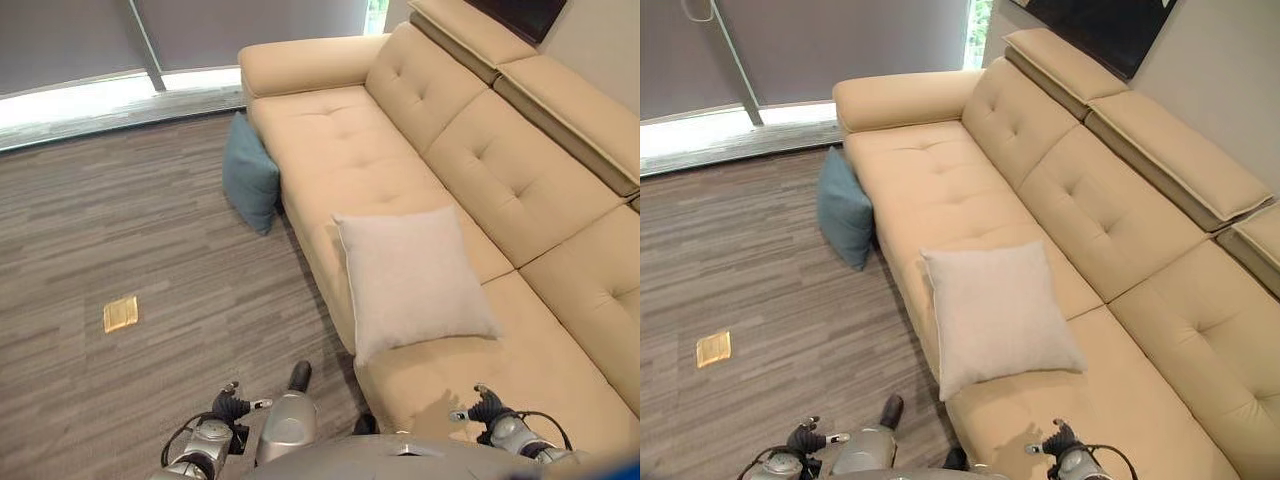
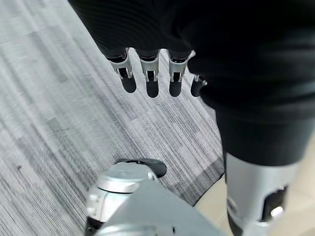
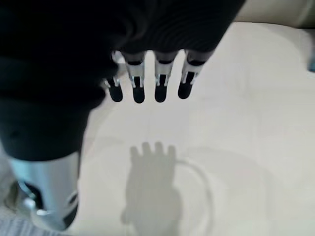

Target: Pick up all the scattered cushions and arrange them neatly on the sofa.

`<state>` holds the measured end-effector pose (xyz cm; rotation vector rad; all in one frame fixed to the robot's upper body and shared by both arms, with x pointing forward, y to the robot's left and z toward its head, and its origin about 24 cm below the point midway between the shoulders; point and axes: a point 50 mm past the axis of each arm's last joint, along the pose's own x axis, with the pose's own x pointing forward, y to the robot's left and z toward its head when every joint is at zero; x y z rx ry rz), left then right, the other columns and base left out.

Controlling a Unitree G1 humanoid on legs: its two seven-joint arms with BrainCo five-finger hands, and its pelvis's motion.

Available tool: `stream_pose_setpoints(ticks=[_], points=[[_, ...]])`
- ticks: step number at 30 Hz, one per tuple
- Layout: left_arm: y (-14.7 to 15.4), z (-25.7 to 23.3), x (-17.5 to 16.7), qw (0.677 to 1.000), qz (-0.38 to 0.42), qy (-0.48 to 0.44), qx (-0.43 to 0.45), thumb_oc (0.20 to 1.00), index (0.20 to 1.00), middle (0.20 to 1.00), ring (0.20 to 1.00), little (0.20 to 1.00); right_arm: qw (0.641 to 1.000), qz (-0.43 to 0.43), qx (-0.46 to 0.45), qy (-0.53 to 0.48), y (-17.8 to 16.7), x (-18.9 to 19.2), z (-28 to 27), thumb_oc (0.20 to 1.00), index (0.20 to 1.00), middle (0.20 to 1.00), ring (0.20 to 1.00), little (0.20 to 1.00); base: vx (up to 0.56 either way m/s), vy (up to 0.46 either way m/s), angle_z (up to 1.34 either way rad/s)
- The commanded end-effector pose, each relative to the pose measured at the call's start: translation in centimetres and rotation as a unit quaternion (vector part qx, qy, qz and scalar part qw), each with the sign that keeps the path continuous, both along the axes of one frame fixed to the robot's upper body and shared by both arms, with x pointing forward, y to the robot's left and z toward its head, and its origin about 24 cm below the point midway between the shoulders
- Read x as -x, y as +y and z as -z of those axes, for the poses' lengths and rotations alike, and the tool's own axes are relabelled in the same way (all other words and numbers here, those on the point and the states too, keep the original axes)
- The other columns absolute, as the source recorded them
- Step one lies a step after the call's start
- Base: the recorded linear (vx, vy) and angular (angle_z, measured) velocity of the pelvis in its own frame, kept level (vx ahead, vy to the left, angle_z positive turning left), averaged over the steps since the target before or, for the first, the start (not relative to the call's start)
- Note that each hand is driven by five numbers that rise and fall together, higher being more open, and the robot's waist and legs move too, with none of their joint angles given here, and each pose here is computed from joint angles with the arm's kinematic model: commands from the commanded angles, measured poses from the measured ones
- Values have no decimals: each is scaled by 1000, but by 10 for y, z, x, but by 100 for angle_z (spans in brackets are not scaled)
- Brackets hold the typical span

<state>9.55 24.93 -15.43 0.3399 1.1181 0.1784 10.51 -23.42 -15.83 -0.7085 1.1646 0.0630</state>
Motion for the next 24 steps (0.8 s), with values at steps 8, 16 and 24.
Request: stream_pose_setpoints(ticks=[8, 16, 24], points=[[21, -10, -12, 999, 11, -19, -29, 1000, 1000, 1000, 1000, 1000, 999, -28, 3, -27, 6, -23, -6, 1000, 1000, 1000, 1000, 1000, 15, 238, -65], [21, -11, -14, 999, -3, -29, -26, 1000, 1000, 1000, 1000, 1000, 999, -10, 20, -43, -7, -26, -10, 1000, 1000, 1000, 1000, 1000, -19, -16, -60], [6, -8, -25, 999, -1, -35, -10, 1000, 1000, 1000, 1000, 1000, 998, 16, 38, -41, -20, -21, -12, 1000, 1000, 1000, 1000, 1000, 77, 63, -32]])
